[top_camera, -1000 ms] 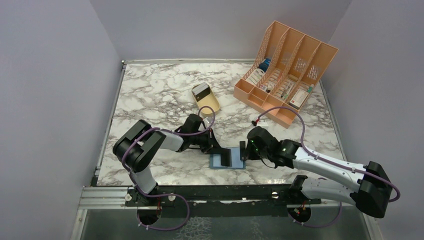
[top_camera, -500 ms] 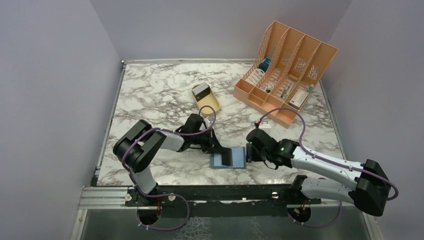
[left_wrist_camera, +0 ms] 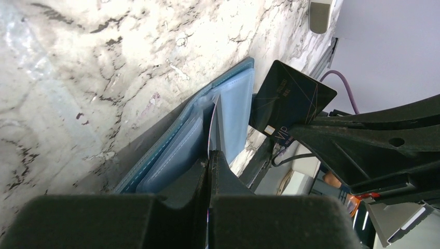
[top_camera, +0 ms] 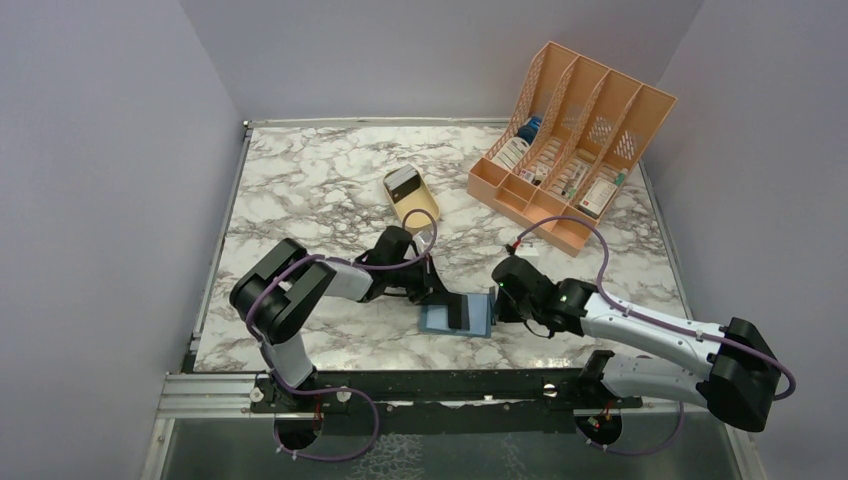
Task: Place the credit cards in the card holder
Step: Insert the credit card into the card holder.
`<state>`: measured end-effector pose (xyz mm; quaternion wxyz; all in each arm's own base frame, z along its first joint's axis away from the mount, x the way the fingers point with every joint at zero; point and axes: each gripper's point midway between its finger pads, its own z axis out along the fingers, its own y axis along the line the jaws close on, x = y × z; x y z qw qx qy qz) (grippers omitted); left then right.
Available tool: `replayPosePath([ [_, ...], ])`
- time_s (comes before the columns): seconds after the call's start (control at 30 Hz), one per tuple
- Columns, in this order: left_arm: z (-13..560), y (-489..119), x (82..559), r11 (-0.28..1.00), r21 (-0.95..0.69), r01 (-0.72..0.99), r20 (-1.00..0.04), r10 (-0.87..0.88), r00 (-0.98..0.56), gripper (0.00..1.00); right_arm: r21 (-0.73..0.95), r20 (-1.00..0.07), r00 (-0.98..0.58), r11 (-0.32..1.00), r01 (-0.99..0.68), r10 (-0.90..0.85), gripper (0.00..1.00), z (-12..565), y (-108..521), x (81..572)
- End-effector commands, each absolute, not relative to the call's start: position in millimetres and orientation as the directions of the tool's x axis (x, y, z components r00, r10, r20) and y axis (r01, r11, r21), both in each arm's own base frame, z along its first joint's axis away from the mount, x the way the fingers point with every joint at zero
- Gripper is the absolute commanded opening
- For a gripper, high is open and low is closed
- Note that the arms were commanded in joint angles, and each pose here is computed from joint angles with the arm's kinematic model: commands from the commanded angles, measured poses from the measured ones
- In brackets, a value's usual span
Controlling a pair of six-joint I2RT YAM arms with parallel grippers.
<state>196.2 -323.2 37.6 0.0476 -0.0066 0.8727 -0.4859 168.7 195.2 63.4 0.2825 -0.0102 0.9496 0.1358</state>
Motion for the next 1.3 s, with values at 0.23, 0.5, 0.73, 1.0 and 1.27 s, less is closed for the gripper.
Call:
replayPosePath([
  [0.23,34,-330,195,0.518,-0.851,0.083,-0.098,-0.001,-0.995,0.00,0.291,-0.530,-0.844,0.952,-0.092,0.080,0.01,62,200,167],
  [0.5,37,-332,198,0.524,-0.846,0.096,-0.110,0.003,-0.994,0.21,0.294,-0.527,-0.846,0.951,-0.094,0.079,0.01,60,201,166],
  [0.73,36,-320,217,0.641,-0.756,0.130,-0.195,-0.033,-0.980,0.40,0.289,-0.530,-0.844,0.953,-0.093,0.078,0.01,59,198,166],
  [1.0,54,-307,228,0.691,-0.705,0.161,-0.290,-0.073,-0.954,0.45,0.294,-0.529,-0.845,0.951,-0.097,0.078,0.01,59,200,166],
  [1.27,60,-305,225,0.690,-0.702,0.176,-0.310,-0.073,-0.948,0.48,0.298,-0.529,-0.845,0.950,-0.097,0.080,0.01,60,201,166],
])
